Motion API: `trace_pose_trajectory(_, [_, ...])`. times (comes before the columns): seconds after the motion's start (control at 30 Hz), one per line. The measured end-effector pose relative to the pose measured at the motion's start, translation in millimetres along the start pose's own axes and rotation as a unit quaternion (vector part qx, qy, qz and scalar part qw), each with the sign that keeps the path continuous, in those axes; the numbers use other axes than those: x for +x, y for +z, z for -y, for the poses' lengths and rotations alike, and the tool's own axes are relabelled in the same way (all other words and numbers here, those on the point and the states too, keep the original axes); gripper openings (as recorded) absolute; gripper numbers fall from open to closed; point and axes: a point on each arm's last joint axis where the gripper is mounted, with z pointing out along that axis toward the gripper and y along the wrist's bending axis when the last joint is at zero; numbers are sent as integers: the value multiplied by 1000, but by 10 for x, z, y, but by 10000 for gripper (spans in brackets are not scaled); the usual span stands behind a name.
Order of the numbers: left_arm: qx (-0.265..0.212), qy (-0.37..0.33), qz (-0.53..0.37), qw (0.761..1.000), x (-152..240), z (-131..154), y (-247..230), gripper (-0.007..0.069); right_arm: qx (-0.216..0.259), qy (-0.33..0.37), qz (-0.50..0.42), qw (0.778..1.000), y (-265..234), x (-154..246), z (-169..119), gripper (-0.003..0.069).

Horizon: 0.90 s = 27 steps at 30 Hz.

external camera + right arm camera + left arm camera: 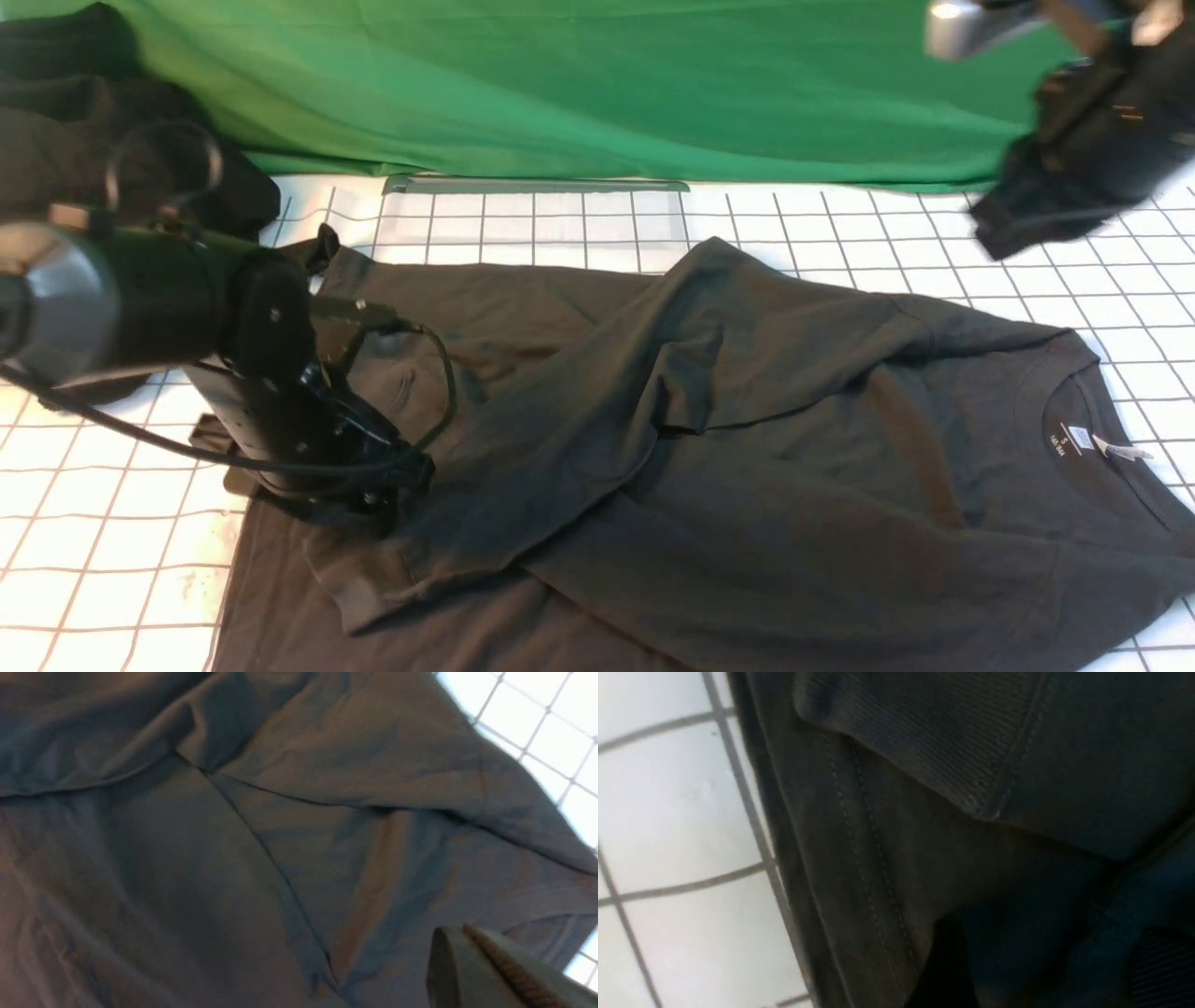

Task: Fold a long-sleeved shirt over a white checkered tablecloth.
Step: 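Fold the left side of the dark shirt inward over its body with the left gripper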

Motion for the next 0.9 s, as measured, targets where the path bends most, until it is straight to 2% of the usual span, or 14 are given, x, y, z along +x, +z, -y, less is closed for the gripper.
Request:
trace_pose_trajectory(0.07, [3, 2, -1, 1000, -2, -1, 5, 485, 4, -1, 13, 1000, -113, 91, -31, -2])
trace_pose_trajectory(0.17, [9, 2, -5, 1000, 3, 11, 7, 397, 10, -3, 40, 999, -330, 188, -76, -3])
trace_pose_trajectory(0.2, [11, 0, -12, 1000, 17, 15, 7, 320, 13, -4, 50, 999, -430, 239, -99, -5])
trace_pose_trajectory(0.23, [11, 1, -14, 1000, 21, 15, 7, 294, 14, -5, 55, 998, -461, 243, -103, -5])
trace_pose_trajectory(0.27, [15, 3, -25, 1000, 39, 24, 2, 180, 16, -5, 64, 998, -538, 277, -119, -5])
trace_pose_trajectory(0.3, [15, 9, -33, 999, 51, 27, 1, 112, 17, -4, 68, 998, -569, 287, -125, -5])
trace_pose_trajectory(0.33, [15, 10, -35, 999, 53, 27, 0, 102, 17, -4, 68, 998, -570, 289, -126, -5])
trace_pose_trajectory(0.37, [15, 16, -43, 999, 62, 26, -14, 47, 17, -3, 70, 997, -592, 295, -130, -6])
trace_pose_trajectory(0.53, [14, 20, -62, 998, 88, 22, -84, 31, 15, 1, 64, 998, -597, 313, -136, -7])
trace_pose_trajectory(0.73, [3, 32, -37, 999, 64, -8, -334, 32, 13, 11, 61, 998, -596, 320, -139, -7])
trace_pose_trajectory(0.9, [-36, 68, -25, 997, 44, -80, -364, 32, 2, 16, 62, 998, -596, 316, -158, -7])
